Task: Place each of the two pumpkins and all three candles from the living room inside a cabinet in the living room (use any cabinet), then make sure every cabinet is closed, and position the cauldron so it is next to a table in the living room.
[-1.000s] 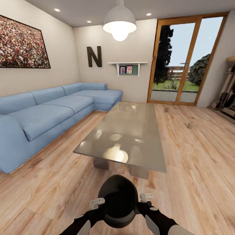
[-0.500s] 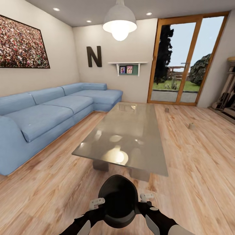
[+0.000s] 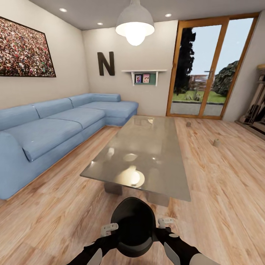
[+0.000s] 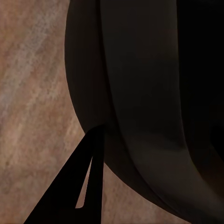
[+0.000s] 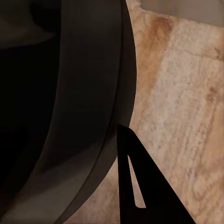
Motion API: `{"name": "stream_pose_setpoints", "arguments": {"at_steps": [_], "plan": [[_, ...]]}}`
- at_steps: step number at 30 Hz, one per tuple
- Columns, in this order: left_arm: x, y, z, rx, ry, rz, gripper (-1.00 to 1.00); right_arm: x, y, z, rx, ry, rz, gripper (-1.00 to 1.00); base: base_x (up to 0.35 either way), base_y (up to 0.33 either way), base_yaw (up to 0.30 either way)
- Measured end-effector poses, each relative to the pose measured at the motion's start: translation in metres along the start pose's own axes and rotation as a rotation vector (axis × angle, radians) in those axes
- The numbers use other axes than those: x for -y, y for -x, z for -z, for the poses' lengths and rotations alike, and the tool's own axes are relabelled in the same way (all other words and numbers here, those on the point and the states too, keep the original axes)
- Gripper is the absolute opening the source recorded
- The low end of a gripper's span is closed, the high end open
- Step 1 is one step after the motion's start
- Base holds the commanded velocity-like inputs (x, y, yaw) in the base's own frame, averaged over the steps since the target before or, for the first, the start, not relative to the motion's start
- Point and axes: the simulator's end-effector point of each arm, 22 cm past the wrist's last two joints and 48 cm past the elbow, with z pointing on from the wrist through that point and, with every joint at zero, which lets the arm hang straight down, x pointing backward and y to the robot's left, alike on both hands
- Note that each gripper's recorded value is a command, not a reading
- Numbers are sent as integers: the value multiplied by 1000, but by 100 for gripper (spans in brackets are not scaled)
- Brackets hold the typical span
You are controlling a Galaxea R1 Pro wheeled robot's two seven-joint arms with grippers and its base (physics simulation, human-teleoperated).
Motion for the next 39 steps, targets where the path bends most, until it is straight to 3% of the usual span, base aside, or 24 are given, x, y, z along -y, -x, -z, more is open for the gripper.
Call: {"name": "stream_pose_setpoints", "arguments": {"at_steps": [18,39], "plan": [[-10,-26,-13,-54,14,13,-100,2,-29,-14,-57,1,-9,-100,0,0,0],[-13,-32,-16,-68,18,17,-100,2,-37,-17,-71,1,-11,-100,0,0,0]]}}
